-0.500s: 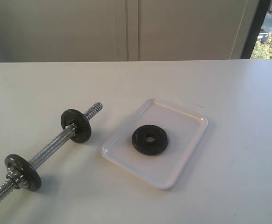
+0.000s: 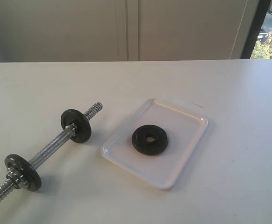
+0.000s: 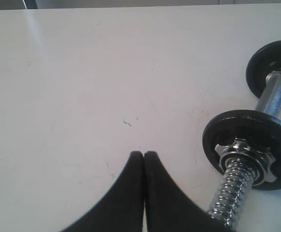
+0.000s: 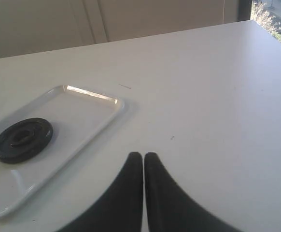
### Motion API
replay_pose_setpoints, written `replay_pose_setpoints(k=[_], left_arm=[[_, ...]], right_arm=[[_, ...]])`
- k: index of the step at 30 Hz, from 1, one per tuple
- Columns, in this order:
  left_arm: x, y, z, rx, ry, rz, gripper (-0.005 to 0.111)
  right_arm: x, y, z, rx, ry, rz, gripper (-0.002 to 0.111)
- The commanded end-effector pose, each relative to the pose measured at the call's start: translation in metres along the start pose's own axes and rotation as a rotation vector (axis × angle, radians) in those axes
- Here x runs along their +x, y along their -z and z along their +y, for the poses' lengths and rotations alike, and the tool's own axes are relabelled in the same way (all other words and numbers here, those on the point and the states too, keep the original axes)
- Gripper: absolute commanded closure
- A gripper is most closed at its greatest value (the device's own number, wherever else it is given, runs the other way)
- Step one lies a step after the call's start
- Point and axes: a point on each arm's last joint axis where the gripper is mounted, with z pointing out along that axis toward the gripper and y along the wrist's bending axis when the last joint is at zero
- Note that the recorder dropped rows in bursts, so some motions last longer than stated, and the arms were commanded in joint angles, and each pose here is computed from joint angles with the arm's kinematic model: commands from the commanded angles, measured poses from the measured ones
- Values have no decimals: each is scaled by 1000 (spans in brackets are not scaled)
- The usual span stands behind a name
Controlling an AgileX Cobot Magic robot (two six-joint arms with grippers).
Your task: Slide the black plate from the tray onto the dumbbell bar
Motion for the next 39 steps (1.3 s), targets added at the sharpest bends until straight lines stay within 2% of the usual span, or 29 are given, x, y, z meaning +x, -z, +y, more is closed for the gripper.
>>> replay_pose_setpoints(k=[1,12,19,22,25,27,30,34,36,39], left_arm=[[0,0,0,0,8,-4,107],[0,0,0,-1,8,-8,107],[-9,1,1,-11,8,-106,107],[-13,1,1,-16,8,-147,107],[-20,3,2,-24,8,-228,107],[-28,5,3,-23,74,-316,107],[-46,13,5,-7,195,-540,107],[-63,27,7,-5,205,-782,107],[-68,31,8,-6,203,-853,107],[-74,34,8,-4,203,-860,107]], right_arm=[[0,0,0,0,9,-9,106],[0,0,2,-37,23,-2,106],[0,0,-1,-8,167,-8,106],[0,0,-1,-8,167,-8,106],[0,0,-1,-8,167,-8,106],[0,0,-1,-6,171,-8,106],[0,0,-1,-6,171,-8,106],[0,0,-1,-6,171,-8,106],[0,0,0,-20,175,-7,106],[0,0,1,-43,181,-5,106]])
